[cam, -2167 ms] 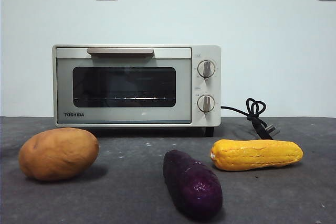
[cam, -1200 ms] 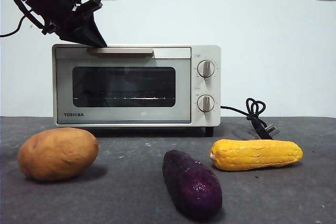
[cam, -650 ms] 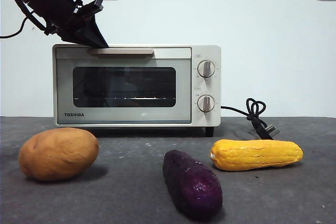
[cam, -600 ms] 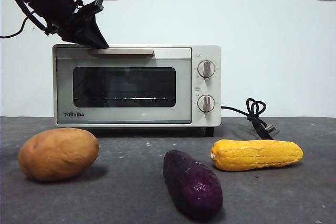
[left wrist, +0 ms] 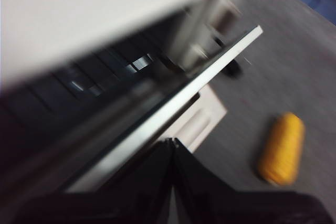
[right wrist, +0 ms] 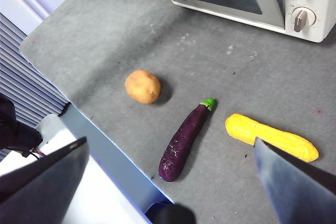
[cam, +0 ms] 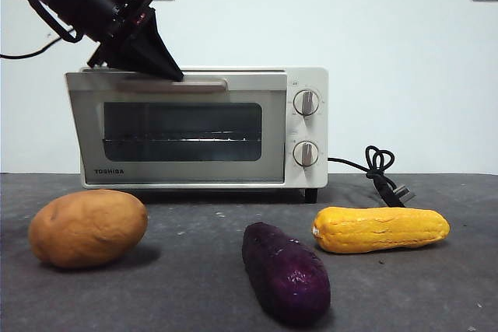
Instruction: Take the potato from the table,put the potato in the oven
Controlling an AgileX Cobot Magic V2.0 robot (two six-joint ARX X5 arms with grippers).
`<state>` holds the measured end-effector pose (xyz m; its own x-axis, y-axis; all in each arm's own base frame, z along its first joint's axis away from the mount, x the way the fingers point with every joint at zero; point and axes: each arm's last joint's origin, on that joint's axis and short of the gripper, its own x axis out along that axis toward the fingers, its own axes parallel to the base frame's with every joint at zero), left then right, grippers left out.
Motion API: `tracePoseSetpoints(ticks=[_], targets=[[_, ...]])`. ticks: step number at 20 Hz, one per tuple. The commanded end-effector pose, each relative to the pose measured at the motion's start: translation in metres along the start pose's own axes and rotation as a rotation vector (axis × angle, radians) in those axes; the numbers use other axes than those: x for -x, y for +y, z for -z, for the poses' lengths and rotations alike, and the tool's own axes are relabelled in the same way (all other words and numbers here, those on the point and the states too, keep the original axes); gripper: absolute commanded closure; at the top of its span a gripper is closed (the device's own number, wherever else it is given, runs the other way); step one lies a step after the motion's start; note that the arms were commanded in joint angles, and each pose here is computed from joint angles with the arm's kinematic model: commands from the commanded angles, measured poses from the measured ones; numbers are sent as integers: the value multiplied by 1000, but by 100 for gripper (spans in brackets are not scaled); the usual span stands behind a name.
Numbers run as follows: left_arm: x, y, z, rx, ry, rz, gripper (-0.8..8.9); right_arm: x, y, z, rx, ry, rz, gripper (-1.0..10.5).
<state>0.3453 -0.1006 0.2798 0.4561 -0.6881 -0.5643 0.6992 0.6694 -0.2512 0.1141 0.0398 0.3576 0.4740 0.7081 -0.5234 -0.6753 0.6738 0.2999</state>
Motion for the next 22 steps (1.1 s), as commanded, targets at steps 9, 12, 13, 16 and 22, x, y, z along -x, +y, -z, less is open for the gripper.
tracePoseSetpoints(ticks=[9,12,13,16,22], targets=[[7,-11,28,138,213,57,821,-5,-4,-4,7,0,0,287],[13,-16,30,159,243,63,821,-9,-6,-7,12,0,-9,287],[15,-17,30,163,249,63,821,-11,-7,-8,16,0,-14,287],[22,-22,29,161,248,59,821,-18,-8,-12,31,9,-37,287],[40,-32,21,127,200,45,821,-44,-6,-22,82,42,-118,287]])
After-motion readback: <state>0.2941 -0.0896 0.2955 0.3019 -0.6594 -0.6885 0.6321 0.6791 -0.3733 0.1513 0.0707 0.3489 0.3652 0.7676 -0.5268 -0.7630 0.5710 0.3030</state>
